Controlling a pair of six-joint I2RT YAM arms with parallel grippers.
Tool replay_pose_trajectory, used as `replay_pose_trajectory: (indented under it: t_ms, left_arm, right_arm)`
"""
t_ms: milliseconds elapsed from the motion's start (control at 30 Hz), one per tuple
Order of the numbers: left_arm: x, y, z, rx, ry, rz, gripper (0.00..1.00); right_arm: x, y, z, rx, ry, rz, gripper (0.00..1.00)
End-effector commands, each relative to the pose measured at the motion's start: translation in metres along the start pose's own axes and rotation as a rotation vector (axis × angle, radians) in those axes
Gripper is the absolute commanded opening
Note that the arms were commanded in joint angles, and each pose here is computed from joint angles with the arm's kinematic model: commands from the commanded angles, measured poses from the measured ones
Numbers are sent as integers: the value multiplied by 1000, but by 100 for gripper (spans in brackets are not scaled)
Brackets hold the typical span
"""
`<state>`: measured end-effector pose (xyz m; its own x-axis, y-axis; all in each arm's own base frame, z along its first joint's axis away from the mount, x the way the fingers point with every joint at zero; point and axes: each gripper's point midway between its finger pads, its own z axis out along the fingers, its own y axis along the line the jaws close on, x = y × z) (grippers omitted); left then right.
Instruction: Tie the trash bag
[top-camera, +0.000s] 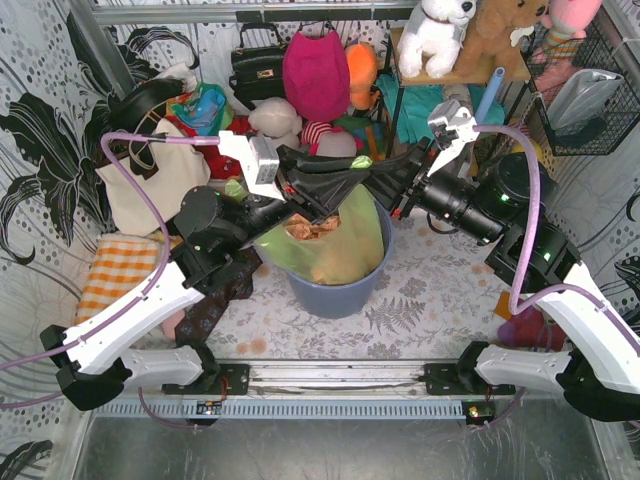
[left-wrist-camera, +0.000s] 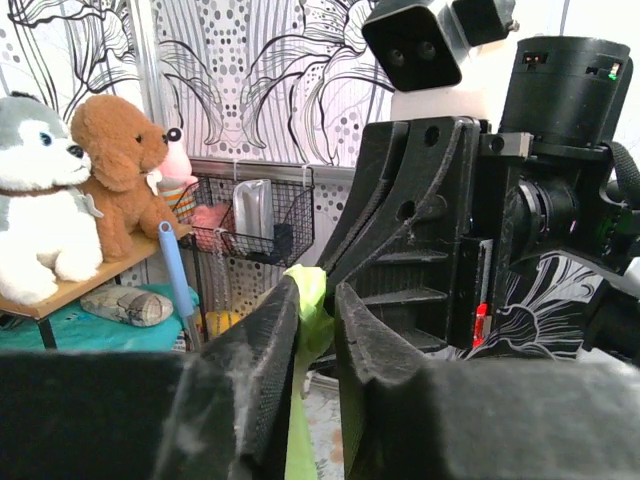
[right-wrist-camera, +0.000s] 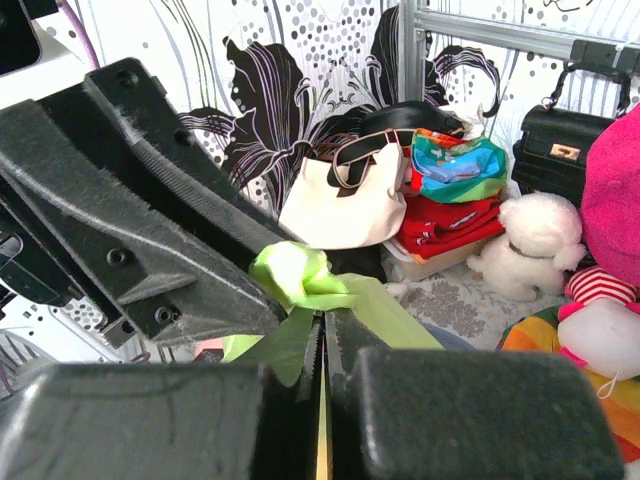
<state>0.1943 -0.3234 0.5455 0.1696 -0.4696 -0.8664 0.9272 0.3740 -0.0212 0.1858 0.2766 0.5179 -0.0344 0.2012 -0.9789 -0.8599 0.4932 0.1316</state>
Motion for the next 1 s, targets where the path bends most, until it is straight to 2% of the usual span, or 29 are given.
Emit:
replay_pose_trajectory:
  t_ms: [0, 67, 100, 267, 300, 367, 433, 667, 967]
  left_arm:
    - [-19, -1, 4, 5, -47, 25, 19]
    - [-20, -1, 5, 7, -47, 23, 4]
    - [-21, -3, 4, 14, -50, 25, 1]
    - [-20, -1, 1, -1, -66, 18, 1]
    - [-22, 2, 0, -18, -73, 19, 7]
    - [-21, 9, -1, -57, -78, 15, 34]
    - [-23, 11, -2, -71, -80, 20, 49]
    - [-19, 24, 1, -136, -57, 19, 50]
    - [-19, 11, 6, -66, -56, 0, 51]
  right_arm:
    - [-26, 10, -5, -36, -74, -4, 0]
    - [-25, 9, -6, -32, -72, -5, 0]
    - [-25, 8, -7, -28, -73, -7, 0]
    - [-30, 5, -18, 0, -81, -26, 0]
    - [-31, 5, -20, 1, -83, -27, 0]
    - [-31, 5, -23, 0, -83, -28, 0]
    - [-31, 6, -24, -1, -78, -27, 0]
    - [-24, 9, -21, -22, -55, -21, 0]
    - [-16, 1, -16, 12, -35, -23, 0]
